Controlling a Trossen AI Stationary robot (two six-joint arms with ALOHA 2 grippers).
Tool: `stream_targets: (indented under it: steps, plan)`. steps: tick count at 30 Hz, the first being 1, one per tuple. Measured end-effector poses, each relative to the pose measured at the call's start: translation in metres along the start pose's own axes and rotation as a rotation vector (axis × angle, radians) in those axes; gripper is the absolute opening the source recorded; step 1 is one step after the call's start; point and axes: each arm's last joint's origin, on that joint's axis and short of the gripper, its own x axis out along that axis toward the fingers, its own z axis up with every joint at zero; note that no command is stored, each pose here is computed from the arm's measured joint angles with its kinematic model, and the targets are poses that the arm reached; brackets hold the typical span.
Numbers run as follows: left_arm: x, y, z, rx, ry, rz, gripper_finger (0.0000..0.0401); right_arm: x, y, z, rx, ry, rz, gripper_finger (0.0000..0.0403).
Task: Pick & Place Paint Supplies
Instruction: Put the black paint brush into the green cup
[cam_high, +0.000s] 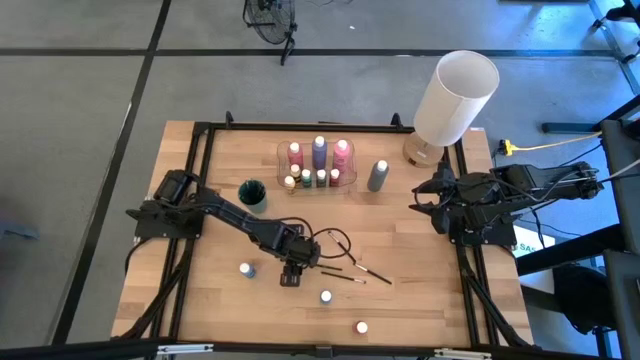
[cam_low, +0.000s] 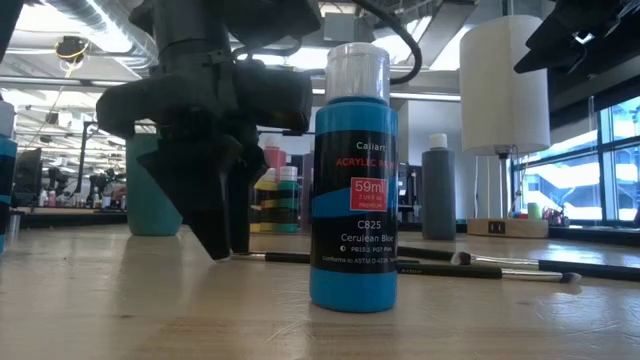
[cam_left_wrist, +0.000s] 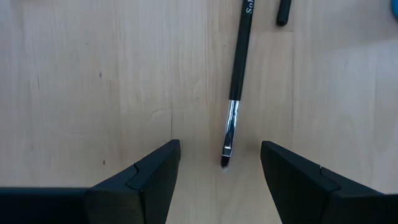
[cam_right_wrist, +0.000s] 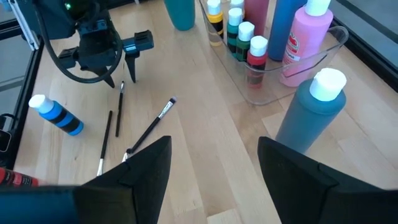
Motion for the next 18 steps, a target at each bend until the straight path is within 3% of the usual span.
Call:
stream_targets:
  steps: [8,18]
  plan:
    - [0.0,0.0003,-0.0009,-0.02,0.005,0.004,0.0223,0.0,0.0,0.0,0.0,0.0,0.0,0.0242]
    - [0.0011,-0.005,-0.0036,0.04,-0.012,0.076,0.0223,0.0,0.0,0.0,0.0,0.0,0.0,0.0242]
